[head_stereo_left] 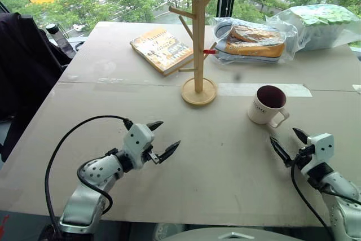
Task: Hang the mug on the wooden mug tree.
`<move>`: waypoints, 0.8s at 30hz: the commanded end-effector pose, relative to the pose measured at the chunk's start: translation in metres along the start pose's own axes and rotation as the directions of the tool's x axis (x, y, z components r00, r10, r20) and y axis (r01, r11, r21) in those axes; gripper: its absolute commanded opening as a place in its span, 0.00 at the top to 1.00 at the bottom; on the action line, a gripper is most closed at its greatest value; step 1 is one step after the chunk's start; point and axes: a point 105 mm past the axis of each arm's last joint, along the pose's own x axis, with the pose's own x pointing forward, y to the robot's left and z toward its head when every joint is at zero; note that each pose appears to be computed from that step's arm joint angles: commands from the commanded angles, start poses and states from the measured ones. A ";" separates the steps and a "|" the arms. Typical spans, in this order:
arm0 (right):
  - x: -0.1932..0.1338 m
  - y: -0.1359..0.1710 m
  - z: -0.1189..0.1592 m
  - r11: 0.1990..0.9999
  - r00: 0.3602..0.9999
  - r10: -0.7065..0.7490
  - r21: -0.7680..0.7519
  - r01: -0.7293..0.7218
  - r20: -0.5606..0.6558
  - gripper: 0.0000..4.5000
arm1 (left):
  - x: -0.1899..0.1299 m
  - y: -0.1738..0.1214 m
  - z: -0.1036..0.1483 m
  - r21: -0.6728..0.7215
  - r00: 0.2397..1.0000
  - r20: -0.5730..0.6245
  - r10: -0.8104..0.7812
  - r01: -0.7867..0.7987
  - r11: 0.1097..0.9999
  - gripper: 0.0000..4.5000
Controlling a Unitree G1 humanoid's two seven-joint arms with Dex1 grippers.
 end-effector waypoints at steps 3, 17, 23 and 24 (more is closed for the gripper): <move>0.011 -0.004 0.013 0.986 0.987 -0.158 0.052 0.156 0.042 0.02 | 0.008 -0.011 0.045 0.076 0.979 0.092 -0.184 0.177 0.981 0.00; 0.019 -0.002 0.020 0.988 0.985 -0.144 0.064 0.139 0.092 0.47 | 0.014 -0.015 0.068 0.134 0.960 0.111 -0.256 0.241 0.961 0.00; 0.021 0.009 0.012 0.998 0.997 -0.063 0.022 0.062 0.049 0.98 | 0.015 -0.025 0.069 0.117 0.954 0.130 -0.268 0.254 0.960 0.00; 0.022 0.009 0.013 0.998 0.997 -0.057 0.015 0.056 0.049 0.98 | 0.015 -0.028 0.068 0.110 0.953 0.132 -0.271 0.258 0.960 0.00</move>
